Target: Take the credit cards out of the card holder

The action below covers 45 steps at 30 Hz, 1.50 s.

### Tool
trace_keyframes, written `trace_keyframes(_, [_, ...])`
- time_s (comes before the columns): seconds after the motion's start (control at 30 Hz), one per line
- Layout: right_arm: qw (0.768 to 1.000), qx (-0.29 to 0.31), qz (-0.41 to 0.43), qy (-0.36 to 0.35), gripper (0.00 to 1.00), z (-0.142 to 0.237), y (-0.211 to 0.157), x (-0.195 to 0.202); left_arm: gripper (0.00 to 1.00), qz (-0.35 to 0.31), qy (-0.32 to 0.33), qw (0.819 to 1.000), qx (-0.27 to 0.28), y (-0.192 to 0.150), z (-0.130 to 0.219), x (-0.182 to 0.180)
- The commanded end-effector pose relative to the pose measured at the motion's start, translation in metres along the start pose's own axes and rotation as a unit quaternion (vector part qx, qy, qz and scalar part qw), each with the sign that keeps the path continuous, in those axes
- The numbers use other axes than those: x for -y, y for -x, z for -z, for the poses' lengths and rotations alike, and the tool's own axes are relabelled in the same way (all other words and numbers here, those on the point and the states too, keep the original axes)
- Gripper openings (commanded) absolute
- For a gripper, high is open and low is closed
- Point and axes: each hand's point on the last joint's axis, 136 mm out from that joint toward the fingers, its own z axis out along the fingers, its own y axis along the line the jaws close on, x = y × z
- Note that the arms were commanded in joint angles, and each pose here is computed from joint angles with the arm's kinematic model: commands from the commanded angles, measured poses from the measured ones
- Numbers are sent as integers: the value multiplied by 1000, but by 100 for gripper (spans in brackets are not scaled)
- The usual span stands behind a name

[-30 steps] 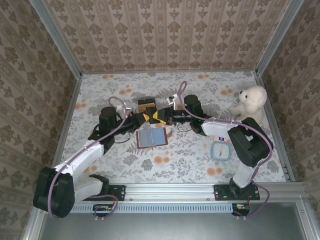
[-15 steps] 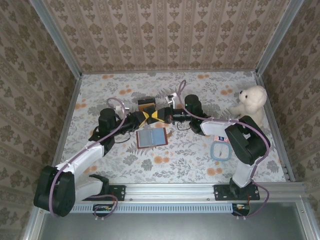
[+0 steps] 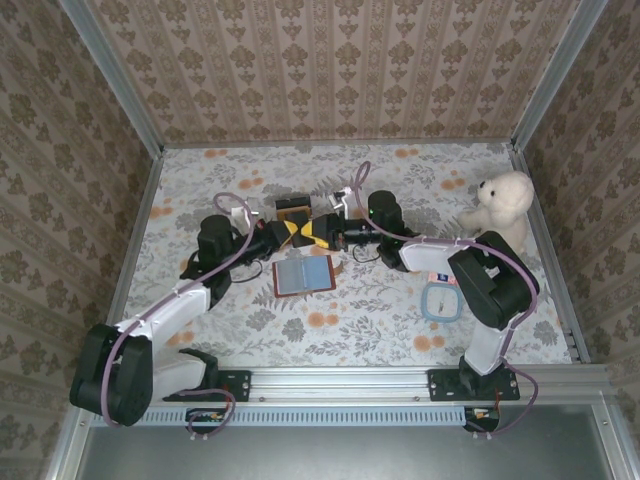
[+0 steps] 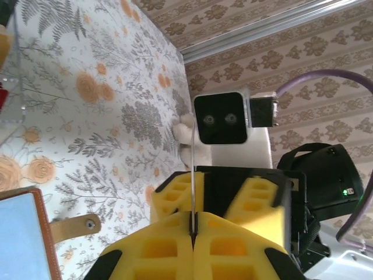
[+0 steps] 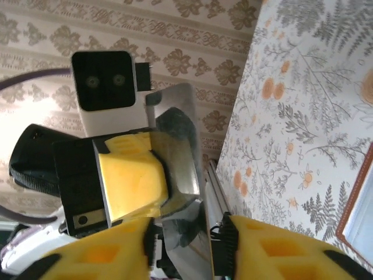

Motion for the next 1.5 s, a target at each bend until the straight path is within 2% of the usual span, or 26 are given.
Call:
trace_keyframes(0.0, [999, 36, 2, -23, 55, 22, 15, 6, 0, -77, 41, 996, 9, 14, 2, 2])
trace_keyframes(0.1, [995, 60, 4, -79, 68, 43, 24, 20, 0, -137, 115, 984, 10, 25, 9, -7])
trace_keyframes(0.13, [991, 66, 0, -117, 72, 52, 25, 32, 0, -161, 135, 978, 10, 29, 12, -8])
trace_keyframes(0.2, [981, 78, 5, -179, 75, 70, 28, 45, 0, -212, 162, 964, 12, 40, 15, -6])
trace_keyframes(0.3, [972, 110, 13, -207, 79, 96, 39, 46, 0, -284, 208, 936, 13, 61, 17, -4])
trace_keyframes(0.47, [957, 132, 35, -254, 88, 126, 46, 52, 0, -408, 246, 879, -11, 93, 7, 4])
trace_keyframes(0.63, [955, 136, 94, -246, 100, 139, 41, 39, 0, -499, 285, 814, -83, 118, -8, 1])
trace_keyframes(0.73, [948, 140, 100, -268, 100, 149, 39, 47, 0, -561, 282, 767, -131, 124, -21, -8])
trace_keyframes(0.83, [946, 145, 95, -274, 100, 156, 40, 53, 0, -607, 262, 731, -166, 127, -35, -14])
trace_keyframes(1.07, [948, 145, 91, -267, 100, 162, 45, 57, 0, -649, 200, 676, -287, 118, -65, -40])
trace_keyframes(1.3, [948, 144, 81, -274, 100, 164, 46, 66, 0, -669, 177, 620, -370, 106, -79, -76])
trace_keyframes(1.37, [948, 145, 78, -274, 100, 165, 45, 68, 0, -668, 182, 608, -389, 107, -80, -87])
trace_keyframes(1.47, [947, 147, 81, -273, 100, 167, 43, 68, 0, -659, 182, 604, -410, 104, -82, -99])
